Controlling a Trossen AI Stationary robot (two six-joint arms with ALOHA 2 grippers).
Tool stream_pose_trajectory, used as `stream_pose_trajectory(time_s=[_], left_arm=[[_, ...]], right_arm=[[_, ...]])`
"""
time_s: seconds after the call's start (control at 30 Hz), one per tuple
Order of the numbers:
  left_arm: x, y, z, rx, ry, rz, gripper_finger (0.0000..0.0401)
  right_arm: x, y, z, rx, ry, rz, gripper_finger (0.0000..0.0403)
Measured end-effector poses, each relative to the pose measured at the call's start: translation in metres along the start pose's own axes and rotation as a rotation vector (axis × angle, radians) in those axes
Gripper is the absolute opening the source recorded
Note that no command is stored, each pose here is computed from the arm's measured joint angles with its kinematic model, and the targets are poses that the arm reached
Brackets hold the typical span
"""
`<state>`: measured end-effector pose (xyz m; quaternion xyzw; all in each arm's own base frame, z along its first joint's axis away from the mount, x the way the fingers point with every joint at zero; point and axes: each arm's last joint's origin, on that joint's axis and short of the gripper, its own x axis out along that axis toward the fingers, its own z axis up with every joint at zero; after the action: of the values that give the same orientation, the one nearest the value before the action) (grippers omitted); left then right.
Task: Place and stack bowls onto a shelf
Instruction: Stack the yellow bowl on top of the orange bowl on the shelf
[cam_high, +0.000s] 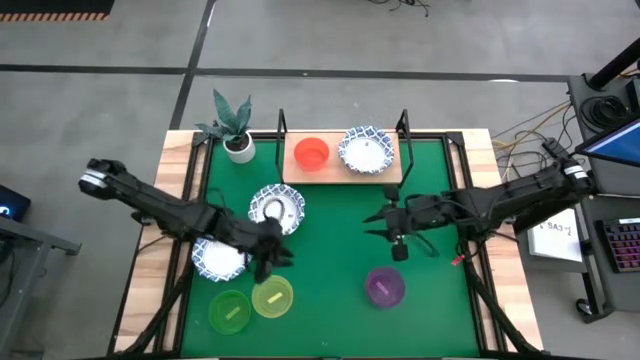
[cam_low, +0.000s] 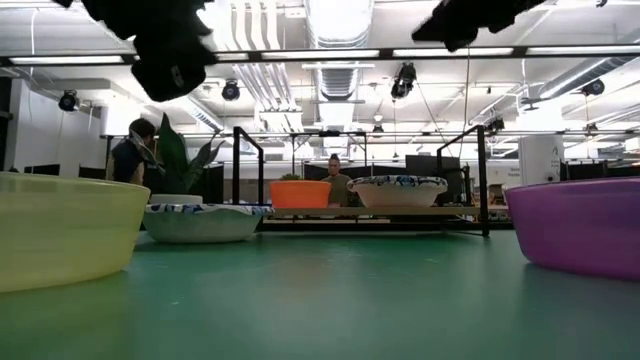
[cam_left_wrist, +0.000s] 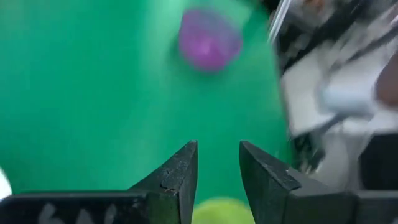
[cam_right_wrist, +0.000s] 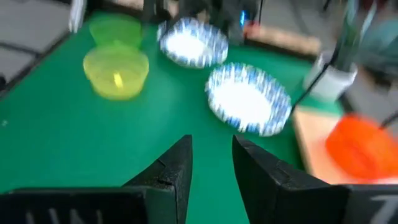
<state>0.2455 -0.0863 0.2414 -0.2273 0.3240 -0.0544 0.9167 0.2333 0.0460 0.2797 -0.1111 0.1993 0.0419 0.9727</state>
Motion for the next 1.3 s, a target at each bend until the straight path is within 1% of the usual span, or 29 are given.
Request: stream_pose_trajectory(time_s=[0.1, 0.2, 0.23, 0.33, 0.47, 0.57, 0.67, 0.9, 1.03, 1.3], left_arm=[[0.014, -0.011, -0.005, 0.031, 0.189, 0.058, 0.0099], [0.027, -0.018, -0.015, 0.088, 0.389, 0.131, 0.0098], [0.032, -0.021, -0.017, 0.102, 0.438, 0.137, 0.0098], [0.045, -0.023, -0.024, 0.105, 0.568, 0.146, 0.0098], [0.056, -0.018, -0.031, 0.104, 0.667, 0.2, 0.0098], [0.061, -0.017, -0.033, 0.118, 0.674, 0.224, 0.0098], [0.061, -0.017, -0.033, 0.117, 0.673, 0.225, 0.0098], [0.052, -0.019, -0.027, 0.103, 0.637, 0.217, 0.0098], [0.051, -0.018, -0.027, 0.133, 0.621, 0.249, 0.0098], [0.064, -0.01, -0.039, 0.139, 0.664, 0.291, 0.0095]], right_arm=[[-0.006, -0.001, -0.001, -0.058, -0.104, -0.018, 0.01], [-0.012, -0.001, -0.005, -0.072, -0.152, -0.028, 0.0101], [-0.014, -0.001, -0.007, -0.071, -0.161, -0.03, 0.0101], [-0.02, -0.001, -0.011, -0.068, -0.179, -0.034, 0.0102], [-0.026, -0.002, -0.014, -0.065, -0.191, -0.036, 0.0096], [-0.029, -0.003, -0.013, -0.061, -0.202, -0.038, 0.0093], [-0.03, -0.003, -0.013, -0.054, -0.202, -0.037, 0.0091], [-0.029, -0.002, -0.014, -0.054, -0.194, -0.036, 0.0095], [-0.029, -0.002, -0.014, -0.054, -0.195, -0.036, 0.0092], [-0.028, -0.002, -0.014, -0.054, -0.195, -0.036, 0.009]])
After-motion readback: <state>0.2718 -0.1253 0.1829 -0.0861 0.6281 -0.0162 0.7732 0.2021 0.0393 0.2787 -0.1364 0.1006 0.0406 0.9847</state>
